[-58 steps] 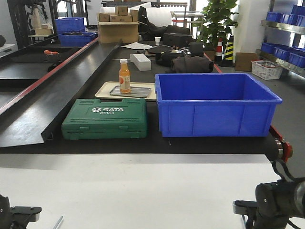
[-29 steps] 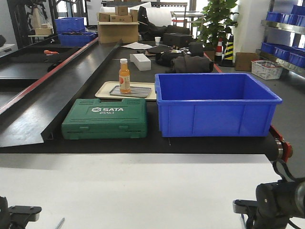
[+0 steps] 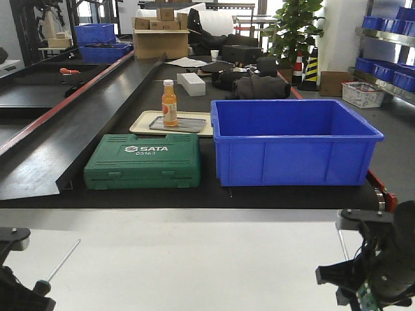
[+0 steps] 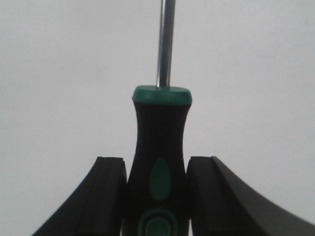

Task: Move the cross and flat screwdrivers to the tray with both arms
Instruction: 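Lift both held screwdrivers up off the white table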

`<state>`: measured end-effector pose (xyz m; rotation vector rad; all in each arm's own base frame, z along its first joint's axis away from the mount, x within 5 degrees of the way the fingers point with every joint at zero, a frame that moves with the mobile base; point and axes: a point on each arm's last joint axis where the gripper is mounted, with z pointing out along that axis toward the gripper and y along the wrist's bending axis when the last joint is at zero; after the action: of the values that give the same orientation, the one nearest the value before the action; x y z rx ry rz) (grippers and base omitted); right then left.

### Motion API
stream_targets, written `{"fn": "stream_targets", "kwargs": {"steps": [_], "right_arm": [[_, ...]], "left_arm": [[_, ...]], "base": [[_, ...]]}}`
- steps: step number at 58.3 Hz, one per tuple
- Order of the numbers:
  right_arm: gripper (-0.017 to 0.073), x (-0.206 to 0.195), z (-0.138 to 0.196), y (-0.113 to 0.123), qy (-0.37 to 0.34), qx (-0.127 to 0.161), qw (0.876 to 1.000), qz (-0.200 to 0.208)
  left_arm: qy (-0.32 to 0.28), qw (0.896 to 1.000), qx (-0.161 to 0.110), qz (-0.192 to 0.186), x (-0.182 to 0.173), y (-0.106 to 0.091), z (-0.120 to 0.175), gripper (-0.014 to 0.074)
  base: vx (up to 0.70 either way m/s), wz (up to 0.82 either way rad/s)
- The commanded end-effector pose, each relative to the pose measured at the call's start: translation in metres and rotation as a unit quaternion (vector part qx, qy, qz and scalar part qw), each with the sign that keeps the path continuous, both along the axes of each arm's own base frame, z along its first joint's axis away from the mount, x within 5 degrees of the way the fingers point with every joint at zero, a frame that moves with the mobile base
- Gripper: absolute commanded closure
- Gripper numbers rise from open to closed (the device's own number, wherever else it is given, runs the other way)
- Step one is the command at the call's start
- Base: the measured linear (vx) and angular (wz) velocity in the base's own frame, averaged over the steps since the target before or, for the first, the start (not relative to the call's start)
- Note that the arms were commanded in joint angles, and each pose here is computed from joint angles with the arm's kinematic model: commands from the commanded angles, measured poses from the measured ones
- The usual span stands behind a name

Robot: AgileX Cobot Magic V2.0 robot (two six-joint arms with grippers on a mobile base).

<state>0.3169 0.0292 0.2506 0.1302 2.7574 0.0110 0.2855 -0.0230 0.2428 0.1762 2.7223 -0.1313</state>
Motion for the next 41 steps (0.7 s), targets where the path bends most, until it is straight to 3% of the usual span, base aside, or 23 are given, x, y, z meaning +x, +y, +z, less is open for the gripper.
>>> {"fn": "stream_targets", "kwargs": {"steps": [1,21,41], "right_arm": [[0.0568,-0.020,0.050,-0.003,-0.076,0.005,0.997,0.004],[0.0568,-0.083,0.116,-0.010,-0.157,0.013,0.988,0.000],[0.0568,-0.134,0.156,-0.015,-0.249,0.023,0.968,-0.001]], "left_arm": [[-0.063,0.998,-0.011,-0.001,-0.015,-0.002,0.039,0.0597],[-0.131,0.991,-0.018,-0.005,-0.062,0.000,0.090,0.0598],[-0.229,0.973,-0.033,0.007,-0.108,0.002,0.130,0.0598]], "base": [[0.00,0.00],[0.00,0.00],[0.00,0.00]]}}
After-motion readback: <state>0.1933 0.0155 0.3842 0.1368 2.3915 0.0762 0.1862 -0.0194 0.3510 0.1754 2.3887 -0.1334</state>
